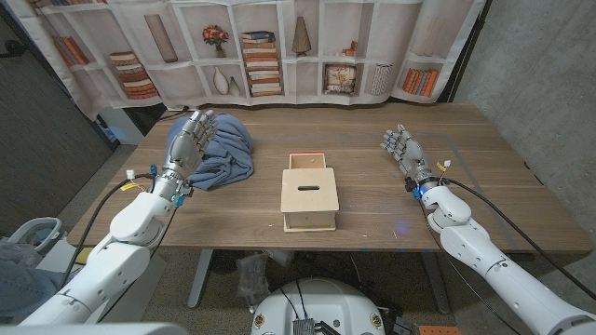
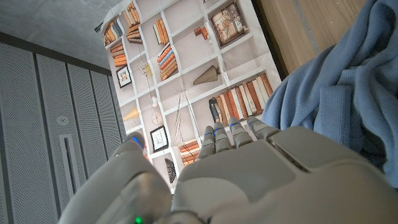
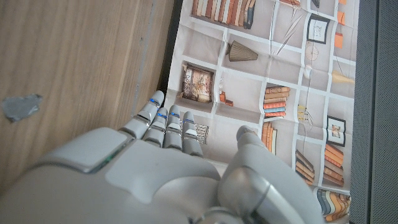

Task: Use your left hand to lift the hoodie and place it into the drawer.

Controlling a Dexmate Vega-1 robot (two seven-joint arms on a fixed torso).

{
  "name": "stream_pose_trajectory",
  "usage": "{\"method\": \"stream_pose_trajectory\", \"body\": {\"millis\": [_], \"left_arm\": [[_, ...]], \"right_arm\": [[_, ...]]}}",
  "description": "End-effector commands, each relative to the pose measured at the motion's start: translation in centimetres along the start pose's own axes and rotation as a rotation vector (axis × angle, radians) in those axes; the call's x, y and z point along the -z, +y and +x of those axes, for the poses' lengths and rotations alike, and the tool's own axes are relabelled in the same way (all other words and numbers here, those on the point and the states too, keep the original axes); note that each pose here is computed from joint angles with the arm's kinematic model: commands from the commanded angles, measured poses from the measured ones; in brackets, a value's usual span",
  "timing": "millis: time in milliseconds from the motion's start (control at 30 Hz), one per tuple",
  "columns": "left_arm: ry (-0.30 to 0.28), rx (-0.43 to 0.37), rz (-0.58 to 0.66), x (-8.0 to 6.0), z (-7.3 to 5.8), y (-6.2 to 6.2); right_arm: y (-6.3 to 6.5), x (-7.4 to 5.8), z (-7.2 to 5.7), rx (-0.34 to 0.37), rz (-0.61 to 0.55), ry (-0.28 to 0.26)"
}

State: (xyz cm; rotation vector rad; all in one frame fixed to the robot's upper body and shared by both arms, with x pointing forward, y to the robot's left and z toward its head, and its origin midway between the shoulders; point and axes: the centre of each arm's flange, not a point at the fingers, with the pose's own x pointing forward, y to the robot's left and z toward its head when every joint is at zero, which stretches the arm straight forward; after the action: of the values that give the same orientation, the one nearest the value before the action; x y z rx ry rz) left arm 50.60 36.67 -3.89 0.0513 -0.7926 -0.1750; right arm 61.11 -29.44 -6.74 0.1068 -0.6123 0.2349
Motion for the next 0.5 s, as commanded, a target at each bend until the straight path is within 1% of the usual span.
{"method": "stream_pose_trajectory", "body": {"millis": [33, 200, 300, 500], "left_arm": [[-0.017, -0.046, 0.037, -0.3, -0.7, 1.4], [-0.015, -0.058, 0.044, -0.5, -0.9, 2.0], [-0.008, -0.066, 0.059, -0.8, -0.8, 2.6], [-0.01, -0.076, 0.083, -1.5, -0.6, 3.0]], "right_arm": [[0.1, -1.1, -0.5, 0.013, -0.032, -0.002], [0.2, -1.3, -0.5, 0.018, -0.037, -0.001], [0.3, -1.4, -0.6, 0.023, -0.039, 0.002], [0.5, -1.5, -0.5, 0.023, -0.044, 0.005]]}}
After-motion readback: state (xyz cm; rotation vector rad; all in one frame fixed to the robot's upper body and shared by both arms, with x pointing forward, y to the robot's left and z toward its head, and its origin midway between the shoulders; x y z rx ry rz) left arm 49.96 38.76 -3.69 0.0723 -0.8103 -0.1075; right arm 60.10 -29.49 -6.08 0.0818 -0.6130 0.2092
